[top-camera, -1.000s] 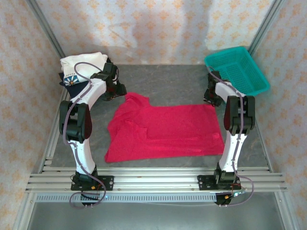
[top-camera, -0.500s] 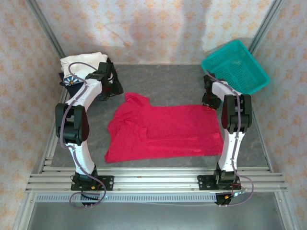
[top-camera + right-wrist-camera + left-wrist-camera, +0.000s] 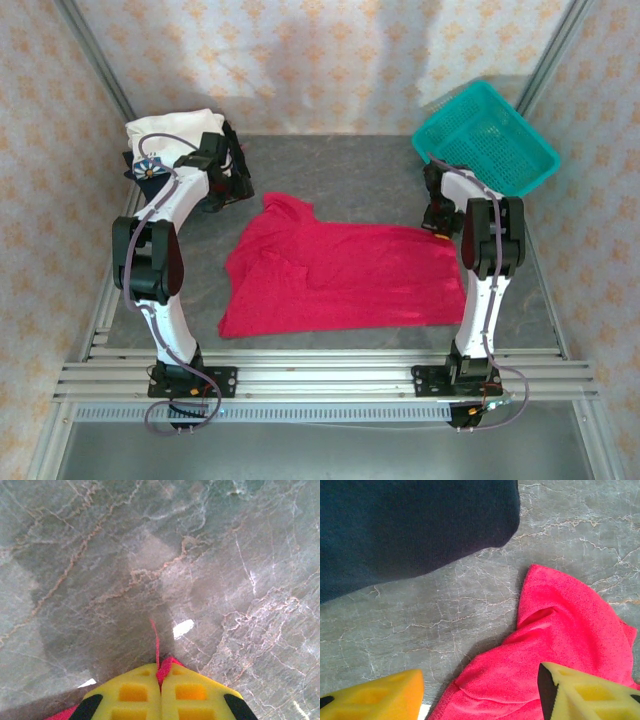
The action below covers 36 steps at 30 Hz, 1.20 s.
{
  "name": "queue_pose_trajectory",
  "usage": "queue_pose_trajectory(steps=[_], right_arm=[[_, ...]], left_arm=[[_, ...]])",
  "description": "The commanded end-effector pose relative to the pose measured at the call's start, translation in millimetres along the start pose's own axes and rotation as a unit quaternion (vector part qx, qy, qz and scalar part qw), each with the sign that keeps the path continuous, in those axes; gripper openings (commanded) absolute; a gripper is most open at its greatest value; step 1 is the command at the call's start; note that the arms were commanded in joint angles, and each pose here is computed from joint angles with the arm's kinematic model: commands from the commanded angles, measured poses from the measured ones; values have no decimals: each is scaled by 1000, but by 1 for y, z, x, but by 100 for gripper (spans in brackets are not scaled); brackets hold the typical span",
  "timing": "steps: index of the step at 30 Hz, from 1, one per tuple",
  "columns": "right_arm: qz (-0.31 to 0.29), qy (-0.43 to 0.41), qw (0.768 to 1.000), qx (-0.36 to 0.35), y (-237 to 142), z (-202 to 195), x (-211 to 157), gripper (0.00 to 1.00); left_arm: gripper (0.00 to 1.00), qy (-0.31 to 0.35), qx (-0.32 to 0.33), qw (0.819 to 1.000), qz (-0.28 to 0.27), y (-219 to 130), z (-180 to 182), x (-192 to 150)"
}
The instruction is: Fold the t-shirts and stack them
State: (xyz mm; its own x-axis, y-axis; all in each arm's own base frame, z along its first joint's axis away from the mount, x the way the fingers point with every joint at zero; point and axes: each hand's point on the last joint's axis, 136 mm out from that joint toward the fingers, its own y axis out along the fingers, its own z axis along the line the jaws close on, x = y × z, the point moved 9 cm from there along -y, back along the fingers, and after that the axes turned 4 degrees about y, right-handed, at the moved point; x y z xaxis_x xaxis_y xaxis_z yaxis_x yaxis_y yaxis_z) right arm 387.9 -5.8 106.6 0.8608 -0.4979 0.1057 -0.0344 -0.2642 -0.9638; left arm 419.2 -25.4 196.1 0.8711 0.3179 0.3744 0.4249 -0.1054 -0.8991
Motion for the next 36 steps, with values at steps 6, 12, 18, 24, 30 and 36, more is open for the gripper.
queue_pose_trajectory(steps=[6,12,18,24,30,36], right_arm=[[-3,-13,1000,21,-8,-2,-7,0],[-4,-24,999,28,-10,-1,-6,0],[-10,-30,999,39,-15,-2,-6,0],[-9,-35,998,46,-19,-2,-8,0],[-4,-39,998,51,-19,-1,-9,0],[-3,-42,998,51,-20,-1,-10,0]], left_arm=[[62,36,-15,999,3,9,-21,14],[54,62,-11,997,35,45,-48,22],[50,47,15,998,46,76,-48,31],[50,41,35,998,41,95,-47,38],[49,39,31,998,43,115,-49,42],[42,51,25,996,65,129,-60,42]])
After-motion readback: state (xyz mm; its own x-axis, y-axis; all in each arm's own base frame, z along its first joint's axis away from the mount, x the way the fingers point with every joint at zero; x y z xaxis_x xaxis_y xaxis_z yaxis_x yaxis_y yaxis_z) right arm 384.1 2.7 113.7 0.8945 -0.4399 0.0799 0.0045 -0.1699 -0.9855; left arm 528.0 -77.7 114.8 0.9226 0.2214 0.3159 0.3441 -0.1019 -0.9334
